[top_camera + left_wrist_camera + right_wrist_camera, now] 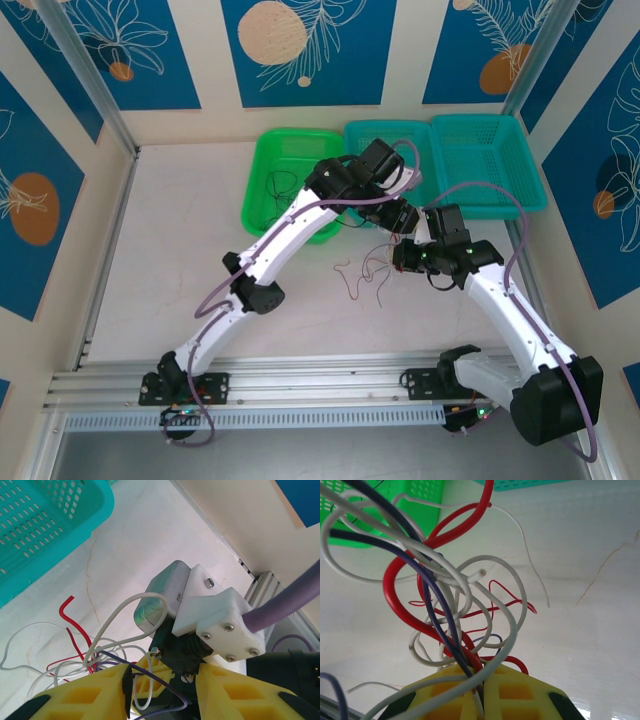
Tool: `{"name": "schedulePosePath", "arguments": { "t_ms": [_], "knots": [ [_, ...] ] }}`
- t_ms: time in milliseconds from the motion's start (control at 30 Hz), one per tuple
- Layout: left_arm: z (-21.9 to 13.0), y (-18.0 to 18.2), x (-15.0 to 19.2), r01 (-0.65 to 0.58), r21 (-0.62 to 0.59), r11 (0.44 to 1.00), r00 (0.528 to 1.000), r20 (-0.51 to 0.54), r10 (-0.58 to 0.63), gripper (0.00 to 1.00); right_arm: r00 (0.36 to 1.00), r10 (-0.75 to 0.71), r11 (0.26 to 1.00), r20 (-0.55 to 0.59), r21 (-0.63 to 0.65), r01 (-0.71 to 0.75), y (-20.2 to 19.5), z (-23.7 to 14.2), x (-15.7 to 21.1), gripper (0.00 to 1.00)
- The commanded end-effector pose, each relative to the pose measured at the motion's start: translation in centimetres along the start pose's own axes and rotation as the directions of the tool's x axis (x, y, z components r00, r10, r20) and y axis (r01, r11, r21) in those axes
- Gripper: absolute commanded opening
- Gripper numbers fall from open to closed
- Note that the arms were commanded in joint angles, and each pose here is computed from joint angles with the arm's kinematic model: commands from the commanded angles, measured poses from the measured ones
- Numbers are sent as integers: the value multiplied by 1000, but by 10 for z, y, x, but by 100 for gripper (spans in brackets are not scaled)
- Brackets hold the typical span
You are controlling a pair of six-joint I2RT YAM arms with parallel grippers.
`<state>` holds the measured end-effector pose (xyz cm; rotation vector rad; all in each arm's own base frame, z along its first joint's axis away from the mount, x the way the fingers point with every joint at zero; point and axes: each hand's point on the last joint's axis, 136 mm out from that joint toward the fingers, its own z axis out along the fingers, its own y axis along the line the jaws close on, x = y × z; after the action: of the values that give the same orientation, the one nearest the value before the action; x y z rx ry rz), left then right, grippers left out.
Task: Untangle the cables
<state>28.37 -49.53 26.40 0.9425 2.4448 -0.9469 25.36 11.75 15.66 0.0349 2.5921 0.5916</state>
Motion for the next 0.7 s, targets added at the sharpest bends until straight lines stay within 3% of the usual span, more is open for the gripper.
{"name": "schedulePosePath", "arguments": {
  "t_ms": [0, 200, 300, 333, 400, 600, 667],
  "knots": [
    [10, 6, 12, 51, 5, 999, 997, -51, -50, 35, 999, -28, 999, 36, -23, 29, 10, -9, -12, 0],
    [25, 18, 21, 109, -36, 993, 990, -85, -112, 39, 999, -23, 1000, 34, -20, 23, 10, -10, -10, 0],
    [26, 27, 24, 116, -77, 990, 989, -88, -123, 51, 999, -22, 1000, 35, -17, 22, 9, -10, -10, 0],
    [25, 29, 24, 115, -85, 990, 989, -88, -122, 50, 999, -21, 1000, 35, -19, 22, 9, -10, -9, 0],
    [24, 30, 23, 112, -84, 990, 989, -85, -119, 42, 999, -17, 1000, 35, -18, 18, 8, -11, -9, 0],
    [16, 45, 22, 108, -142, 984, 990, -75, -119, 0, 999, -2, 1000, 43, -11, 3, 7, -12, -10, 0],
    [6, 46, 15, 98, -144, 985, 993, -53, -107, 0, 999, 7, 1000, 47, -3, -7, 4, -13, -9, 0]
  ]
}}
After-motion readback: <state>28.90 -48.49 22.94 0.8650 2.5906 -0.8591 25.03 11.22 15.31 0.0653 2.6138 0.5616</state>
